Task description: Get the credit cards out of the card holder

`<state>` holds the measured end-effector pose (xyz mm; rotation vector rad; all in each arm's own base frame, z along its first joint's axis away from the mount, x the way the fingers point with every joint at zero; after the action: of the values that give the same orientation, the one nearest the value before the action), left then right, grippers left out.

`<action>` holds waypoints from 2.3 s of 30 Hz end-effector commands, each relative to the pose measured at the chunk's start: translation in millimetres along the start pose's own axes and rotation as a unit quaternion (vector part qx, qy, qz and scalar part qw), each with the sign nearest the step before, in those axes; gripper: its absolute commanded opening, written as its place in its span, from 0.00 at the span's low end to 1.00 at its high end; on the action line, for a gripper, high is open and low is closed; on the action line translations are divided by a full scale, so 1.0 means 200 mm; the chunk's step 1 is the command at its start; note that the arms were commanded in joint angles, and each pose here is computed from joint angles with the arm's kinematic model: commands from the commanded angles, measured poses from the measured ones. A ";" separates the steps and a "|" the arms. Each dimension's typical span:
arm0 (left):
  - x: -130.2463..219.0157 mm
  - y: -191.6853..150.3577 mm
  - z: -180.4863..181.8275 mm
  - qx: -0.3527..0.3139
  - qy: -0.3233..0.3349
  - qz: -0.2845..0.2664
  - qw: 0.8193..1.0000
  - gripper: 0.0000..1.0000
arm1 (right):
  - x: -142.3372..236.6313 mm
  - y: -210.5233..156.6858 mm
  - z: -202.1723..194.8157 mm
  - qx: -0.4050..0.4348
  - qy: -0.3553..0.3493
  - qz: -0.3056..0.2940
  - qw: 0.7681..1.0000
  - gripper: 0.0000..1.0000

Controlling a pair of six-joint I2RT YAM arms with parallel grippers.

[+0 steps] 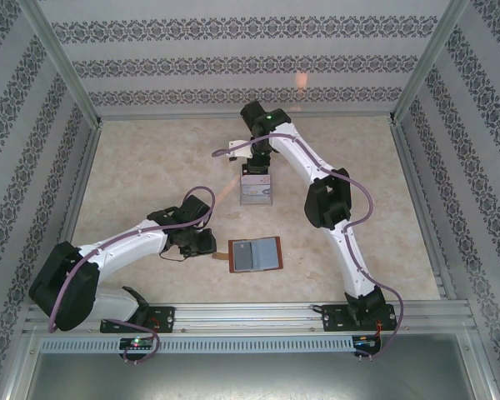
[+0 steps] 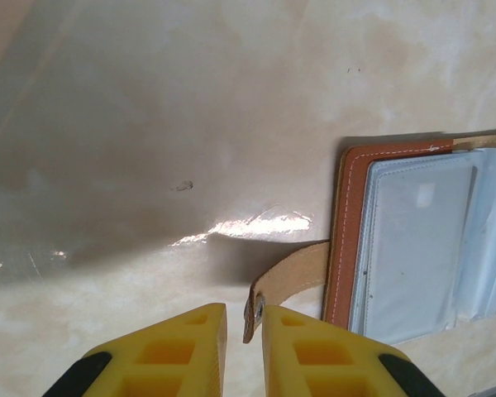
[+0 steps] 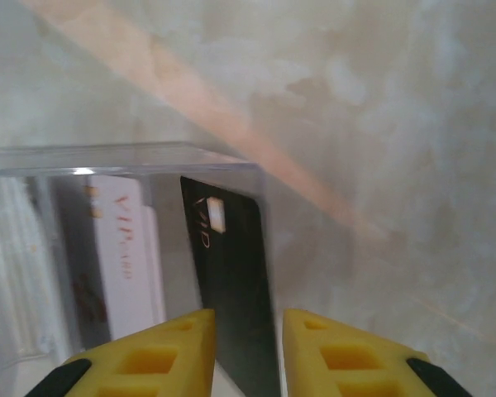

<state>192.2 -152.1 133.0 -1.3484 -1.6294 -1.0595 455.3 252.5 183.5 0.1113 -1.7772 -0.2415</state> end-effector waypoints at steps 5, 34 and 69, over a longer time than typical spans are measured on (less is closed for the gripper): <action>0.01 0.02 0.00 -0.001 0.002 0.004 1.000 0.19 | 0.18 -0.02 -0.10 -0.034 -0.072 -0.021 0.997 0.30; -0.01 0.13 -0.19 -0.056 -0.099 0.017 0.993 0.18 | 0.49 -0.15 0.45 -0.561 0.019 -0.197 0.804 0.14; -0.23 -0.02 0.00 -0.057 -0.011 0.100 0.993 0.08 | -0.04 0.05 1.35 -0.674 0.164 -0.029 0.720 0.27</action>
<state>197.7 -171.2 98.1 -1.5661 -1.4715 -1.0021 198.6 288.2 133.1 -0.7687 -0.8925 -1.4056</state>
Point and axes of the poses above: each hand's point on the last joint's axis, 136 mm out from that joint toward the fingers, its own x axis back along the fingers, its own z axis along the line the jaws close on, y = z × x, the point moved 9 cm from there along x, back along the fingers, and after that the axes turned 3 degrees about -x, right-handed, at the moved point
